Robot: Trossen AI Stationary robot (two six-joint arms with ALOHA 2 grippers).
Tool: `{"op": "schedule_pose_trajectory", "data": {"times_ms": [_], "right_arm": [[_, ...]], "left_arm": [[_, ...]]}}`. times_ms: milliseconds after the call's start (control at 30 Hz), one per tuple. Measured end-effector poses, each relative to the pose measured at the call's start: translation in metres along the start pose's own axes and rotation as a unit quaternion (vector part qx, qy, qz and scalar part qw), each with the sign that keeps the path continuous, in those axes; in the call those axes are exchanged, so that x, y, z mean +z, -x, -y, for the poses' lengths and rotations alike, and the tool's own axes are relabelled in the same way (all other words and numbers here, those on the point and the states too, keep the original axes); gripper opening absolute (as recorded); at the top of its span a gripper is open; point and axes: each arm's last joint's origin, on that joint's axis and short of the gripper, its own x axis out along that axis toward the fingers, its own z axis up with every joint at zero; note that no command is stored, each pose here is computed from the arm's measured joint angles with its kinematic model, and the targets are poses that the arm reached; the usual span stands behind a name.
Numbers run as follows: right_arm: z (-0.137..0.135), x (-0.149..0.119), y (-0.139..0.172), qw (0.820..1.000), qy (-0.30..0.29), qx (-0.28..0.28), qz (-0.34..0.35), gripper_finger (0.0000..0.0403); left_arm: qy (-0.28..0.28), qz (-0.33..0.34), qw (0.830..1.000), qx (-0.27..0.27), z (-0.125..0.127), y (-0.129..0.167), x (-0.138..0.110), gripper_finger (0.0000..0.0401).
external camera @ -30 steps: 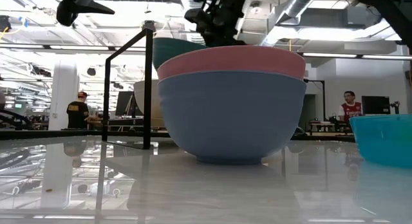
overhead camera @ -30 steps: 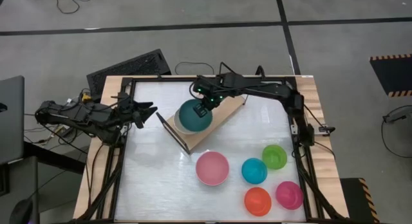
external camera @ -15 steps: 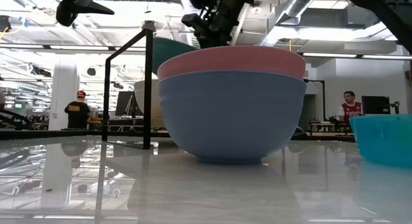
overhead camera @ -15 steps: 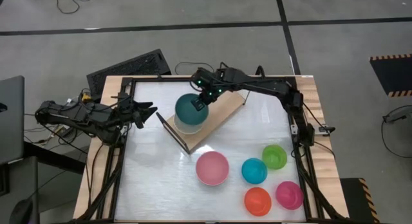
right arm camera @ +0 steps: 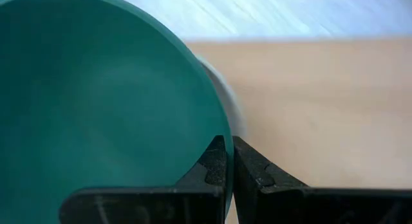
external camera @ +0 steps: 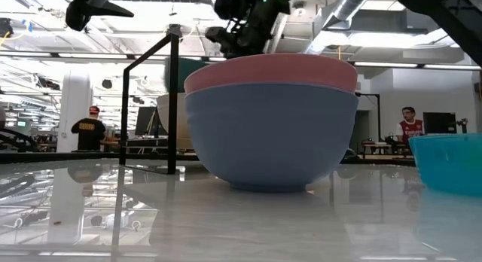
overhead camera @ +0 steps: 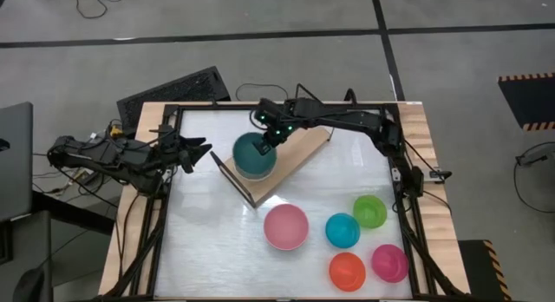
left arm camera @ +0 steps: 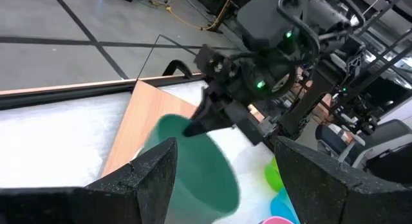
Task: Place and stack bowls onto a shelf
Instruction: Stack the dark green bowl on top of the white bowl on the shelf
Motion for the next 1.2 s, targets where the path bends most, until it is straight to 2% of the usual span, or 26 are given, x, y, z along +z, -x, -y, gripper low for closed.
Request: {"op": "schedule_pose_trajectory", "data": {"times_ms": [433,667,967,1200], "right_arm": [[0.006,-0.001,-0.006,1.000,-0.003,-0.007,-0.021,0.0031],[0.006,-0.001,-0.006,1.000,-0.003,-0.007,-0.021,0.0093],[0.004,-0.002,-0.003,1.000,-0.001,-0.005,-0.019,0.0137],[0.007,0.007,0.028,1.000,0.003,0.007,0.011,0.0169]], "left_arm": [[0.008,0.000,1.000,0.000,0.000,0.000,0.000,0.0245],[0.008,0.000,1.000,0.000,0.000,0.000,0.000,0.0245],[0.008,0.000,1.000,0.000,0.000,0.000,0.000,0.0245],[0.008,0.000,1.000,0.000,0.000,0.000,0.000,0.0245]]}}
